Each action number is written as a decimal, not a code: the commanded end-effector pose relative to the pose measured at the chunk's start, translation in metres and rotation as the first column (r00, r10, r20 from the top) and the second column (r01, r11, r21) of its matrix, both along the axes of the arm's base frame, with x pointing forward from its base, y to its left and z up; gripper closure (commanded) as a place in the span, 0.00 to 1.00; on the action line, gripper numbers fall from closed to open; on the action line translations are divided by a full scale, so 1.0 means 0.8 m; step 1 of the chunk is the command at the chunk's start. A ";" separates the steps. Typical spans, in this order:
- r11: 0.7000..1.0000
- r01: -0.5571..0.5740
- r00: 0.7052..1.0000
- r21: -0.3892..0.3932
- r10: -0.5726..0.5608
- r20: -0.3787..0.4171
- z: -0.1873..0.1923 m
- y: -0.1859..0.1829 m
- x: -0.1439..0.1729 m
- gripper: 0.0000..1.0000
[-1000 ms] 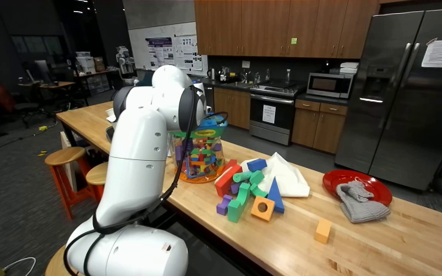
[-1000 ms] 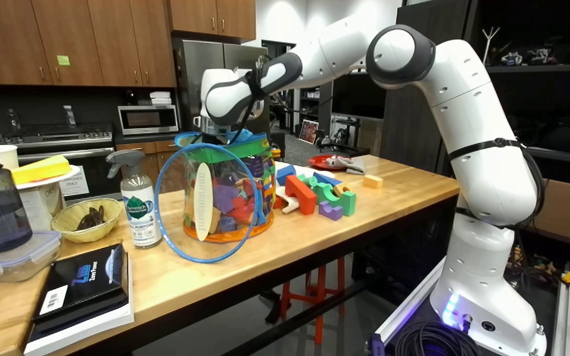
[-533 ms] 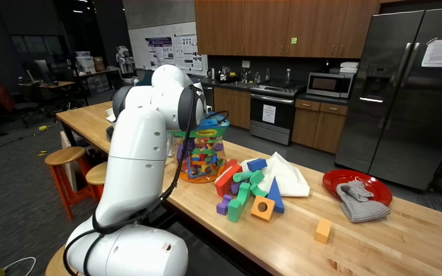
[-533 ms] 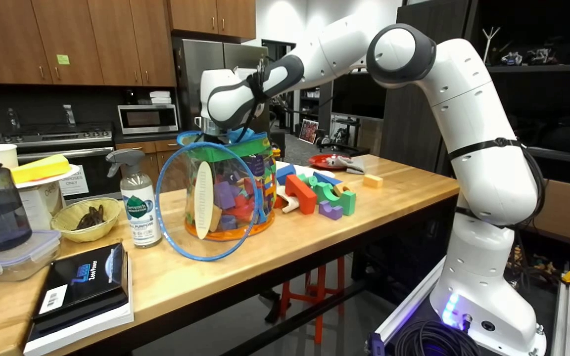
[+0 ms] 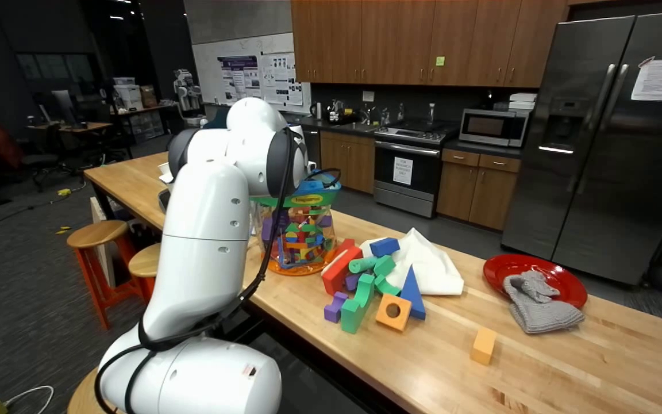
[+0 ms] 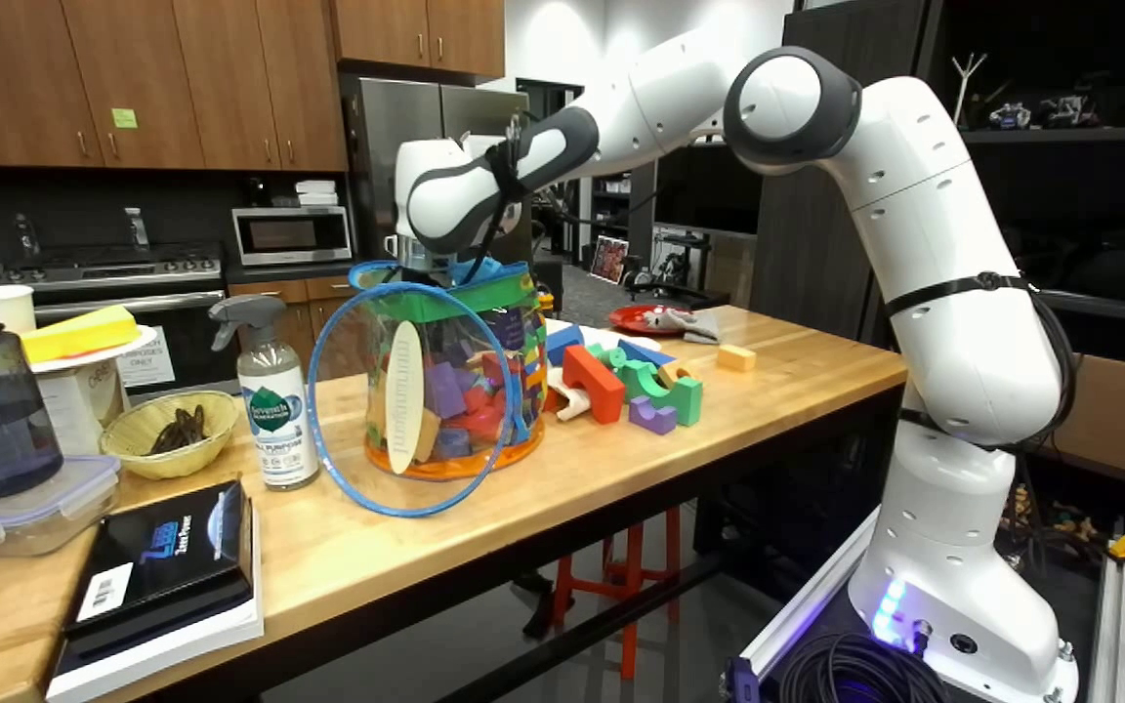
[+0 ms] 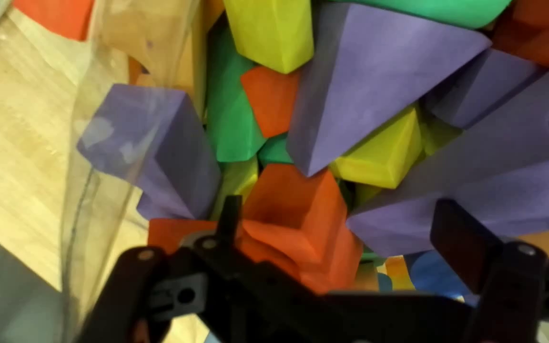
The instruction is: Remove an orange block from the plastic bag and put it on the pile of blocks on the table
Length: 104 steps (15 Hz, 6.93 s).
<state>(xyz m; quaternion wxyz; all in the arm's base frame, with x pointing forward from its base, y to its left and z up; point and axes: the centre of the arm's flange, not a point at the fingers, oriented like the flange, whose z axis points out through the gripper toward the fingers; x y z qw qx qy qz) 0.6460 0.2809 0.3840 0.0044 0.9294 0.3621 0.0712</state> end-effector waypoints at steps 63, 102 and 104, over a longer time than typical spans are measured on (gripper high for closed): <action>0.988 0.047 0.998 0.148 -0.053 0.039 -0.011 0.034 -0.003 0.00; 0.994 -0.036 0.999 0.103 0.040 -0.030 0.019 0.019 -0.018 0.83; 0.993 -0.042 0.999 0.110 0.045 -0.023 0.024 0.016 -0.018 0.83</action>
